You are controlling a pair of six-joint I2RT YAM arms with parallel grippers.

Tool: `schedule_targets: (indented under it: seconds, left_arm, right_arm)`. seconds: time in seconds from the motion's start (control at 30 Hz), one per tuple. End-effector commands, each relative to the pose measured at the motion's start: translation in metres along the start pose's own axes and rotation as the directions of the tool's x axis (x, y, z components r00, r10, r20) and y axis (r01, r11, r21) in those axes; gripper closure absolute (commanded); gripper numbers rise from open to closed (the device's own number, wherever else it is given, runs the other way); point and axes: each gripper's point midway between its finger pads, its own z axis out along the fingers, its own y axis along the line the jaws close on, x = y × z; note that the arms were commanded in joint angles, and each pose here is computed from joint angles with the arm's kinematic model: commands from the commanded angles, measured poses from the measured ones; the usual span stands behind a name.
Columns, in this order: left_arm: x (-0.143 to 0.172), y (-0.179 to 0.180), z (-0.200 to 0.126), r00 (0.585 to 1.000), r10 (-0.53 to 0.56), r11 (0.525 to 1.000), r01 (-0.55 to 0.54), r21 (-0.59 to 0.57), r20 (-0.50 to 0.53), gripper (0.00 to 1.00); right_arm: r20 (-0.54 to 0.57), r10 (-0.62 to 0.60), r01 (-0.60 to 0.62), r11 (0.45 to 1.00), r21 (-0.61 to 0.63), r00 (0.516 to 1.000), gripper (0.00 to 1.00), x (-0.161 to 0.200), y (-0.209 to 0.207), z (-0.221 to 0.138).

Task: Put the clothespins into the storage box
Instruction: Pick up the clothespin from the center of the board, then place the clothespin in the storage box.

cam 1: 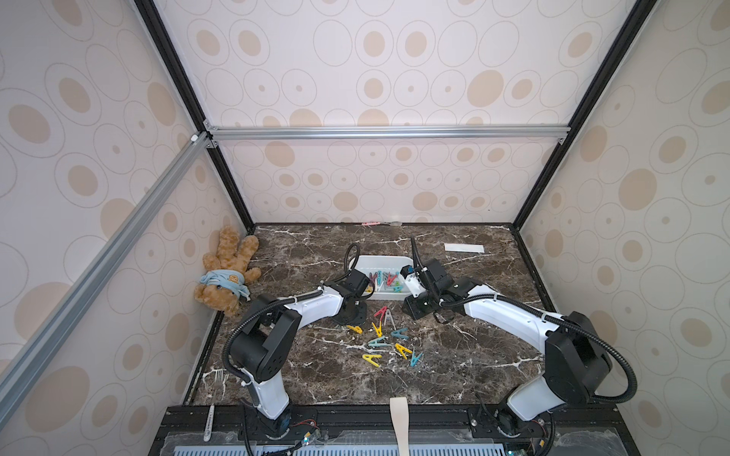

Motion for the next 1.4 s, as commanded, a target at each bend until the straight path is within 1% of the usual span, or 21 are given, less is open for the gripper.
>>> schedule_targets:
  seconds: [0.0, 0.07, 0.13, 0.2, 0.4, 0.63, 0.77, 0.93, 1.0, 1.1, 1.2, 1.27, 1.3, 1.37]
  left_arm:
    - [0.004, -0.002, 0.003, 1.000, 0.006, 1.000, -0.006, -0.011, -0.027, 0.74]
    - [0.005, -0.001, 0.003, 1.000, 0.008, 1.000, -0.009, -0.016, -0.029, 0.80]
    - [0.004, -0.001, 0.003, 1.000, 0.011, 1.000, -0.011, -0.016, -0.027, 0.83]
    - [0.004, -0.002, 0.002, 1.000, 0.011, 1.000, -0.012, -0.014, -0.023, 0.89]
    - [-0.001, -0.005, -0.008, 1.000, 0.016, 1.000, -0.016, 0.009, 0.010, 1.00]
    - [-0.004, -0.009, -0.035, 0.997, 0.009, 0.997, -0.015, 0.081, 0.072, 1.00]
    - [-0.013, -0.013, -0.067, 0.987, -0.031, 0.984, 0.002, 0.177, 0.157, 1.00]
    - [-0.040, -0.014, -0.117, 0.953, -0.072, 0.963, -0.011, 0.269, 0.296, 1.00]
    - [-0.059, -0.018, -0.136, 0.930, -0.078, 0.952, -0.037, 0.305, 0.358, 1.00]
    - [-0.090, -0.026, -0.155, 0.895, -0.090, 0.939, -0.070, 0.337, 0.437, 1.00]
    - [-0.124, -0.032, -0.164, 0.865, -0.085, 0.942, -0.091, 0.323, 0.494, 1.00]
    - [-0.144, -0.034, -0.161, 0.851, -0.083, 0.949, -0.091, 0.301, 0.519, 1.00]
    - [-0.154, -0.036, -0.157, 0.849, -0.076, 0.952, -0.095, 0.292, 0.523, 1.00]
    - [-0.169, -0.042, -0.143, 0.858, -0.061, 0.954, -0.100, 0.282, 0.510, 1.00]
  right_arm:
    - [0.018, -0.013, 0.012, 1.000, 0.010, 1.000, 0.77, 0.000, -0.002, -0.007]
    - [0.023, -0.014, 0.014, 1.000, 0.012, 1.000, 0.77, 0.000, -0.002, -0.008]
    - [0.025, -0.014, 0.013, 1.000, 0.011, 1.000, 0.77, 0.000, -0.001, -0.009]
    - [0.028, -0.014, 0.014, 1.000, 0.010, 1.000, 0.77, -0.001, -0.001, -0.011]
    - [0.035, -0.007, 0.006, 1.000, 0.014, 0.999, 0.77, -0.002, 0.000, -0.016]
    - [0.053, 0.016, -0.017, 1.000, 0.022, 0.998, 0.77, -0.005, 0.000, -0.027]
    - [0.050, 0.039, -0.041, 0.999, 0.033, 0.998, 0.77, 0.000, -0.002, -0.033]
    - [0.047, 0.091, -0.093, 0.995, 0.028, 0.995, 0.77, 0.006, 0.000, -0.042]
    - [0.060, 0.135, -0.135, 0.991, -0.005, 0.989, 0.77, 0.005, 0.005, -0.045]
    - [0.064, 0.190, -0.187, 0.981, -0.053, 0.980, 0.77, 0.001, 0.013, -0.049]
    - [0.062, 0.224, -0.222, 0.974, -0.036, 0.973, 0.78, 0.005, 0.010, -0.053]
    - [0.069, 0.237, -0.237, 0.971, -0.015, 0.969, 0.77, 0.012, 0.006, -0.055]
    - [0.076, 0.243, -0.243, 0.970, -0.003, 0.967, 0.77, 0.015, 0.003, -0.056]
    - [0.079, 0.250, -0.252, 0.968, 0.014, 0.965, 0.77, 0.022, -0.001, -0.058]
